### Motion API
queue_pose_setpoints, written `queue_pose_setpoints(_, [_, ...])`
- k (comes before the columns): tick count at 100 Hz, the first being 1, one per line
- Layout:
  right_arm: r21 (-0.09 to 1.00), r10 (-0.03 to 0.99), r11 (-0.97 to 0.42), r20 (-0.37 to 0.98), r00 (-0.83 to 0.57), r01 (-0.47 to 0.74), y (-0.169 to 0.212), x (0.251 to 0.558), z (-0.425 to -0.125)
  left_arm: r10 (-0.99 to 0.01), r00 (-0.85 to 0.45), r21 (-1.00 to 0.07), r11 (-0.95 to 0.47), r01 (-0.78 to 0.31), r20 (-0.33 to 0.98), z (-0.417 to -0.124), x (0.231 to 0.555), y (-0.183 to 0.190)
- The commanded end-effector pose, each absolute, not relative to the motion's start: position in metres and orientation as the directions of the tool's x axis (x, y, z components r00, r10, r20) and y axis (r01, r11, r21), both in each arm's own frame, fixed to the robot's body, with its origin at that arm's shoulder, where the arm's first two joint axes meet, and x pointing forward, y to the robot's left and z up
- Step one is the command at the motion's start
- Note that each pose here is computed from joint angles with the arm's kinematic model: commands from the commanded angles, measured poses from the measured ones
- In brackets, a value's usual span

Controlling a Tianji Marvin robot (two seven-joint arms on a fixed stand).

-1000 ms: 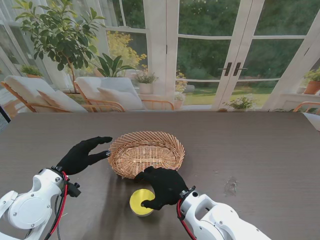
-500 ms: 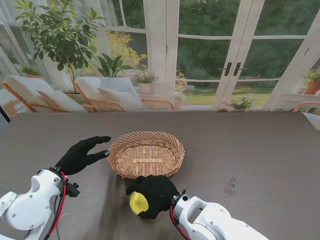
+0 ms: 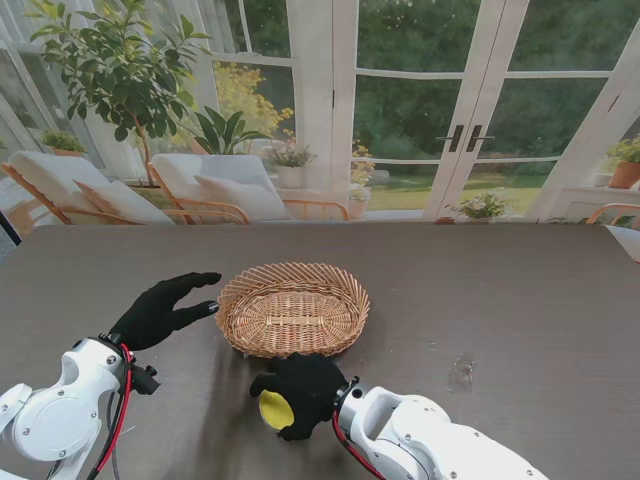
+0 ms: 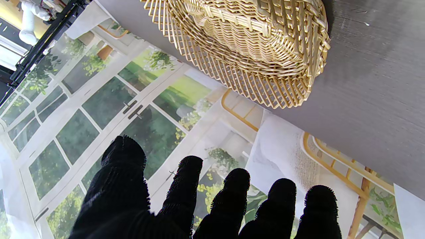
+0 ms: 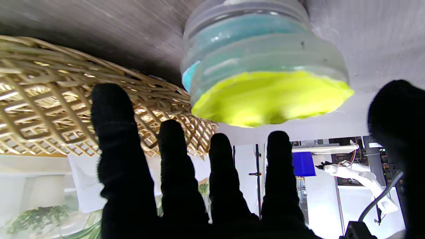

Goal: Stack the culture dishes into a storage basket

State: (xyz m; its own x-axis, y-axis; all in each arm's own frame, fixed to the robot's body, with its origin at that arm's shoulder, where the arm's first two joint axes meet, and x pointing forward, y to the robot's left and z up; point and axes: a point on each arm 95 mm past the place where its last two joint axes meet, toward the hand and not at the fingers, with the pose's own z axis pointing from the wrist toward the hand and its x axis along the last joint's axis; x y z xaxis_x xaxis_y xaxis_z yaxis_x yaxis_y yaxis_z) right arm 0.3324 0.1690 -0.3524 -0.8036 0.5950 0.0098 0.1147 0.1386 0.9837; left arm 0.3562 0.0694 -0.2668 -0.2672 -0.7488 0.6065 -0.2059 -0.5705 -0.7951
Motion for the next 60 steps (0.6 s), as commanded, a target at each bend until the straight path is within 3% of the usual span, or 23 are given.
queue_pose_setpoints(1, [0.98,0.597,0.155,0.01,-0.802,0.127,0.17,0.334,-0.357,-0.745,-0.266,-0.791,-0.569,-0.222,0.611,-0.268,0.355,0.068])
queue_pose_setpoints(60, [0.969,0.571,0.224,-0.042,-0.82,0.107,0.175,0.342,-0.369,-0.744,-0.265,-0.789,-0.572,-0.224,0.614,-0.267,0.354,0.069])
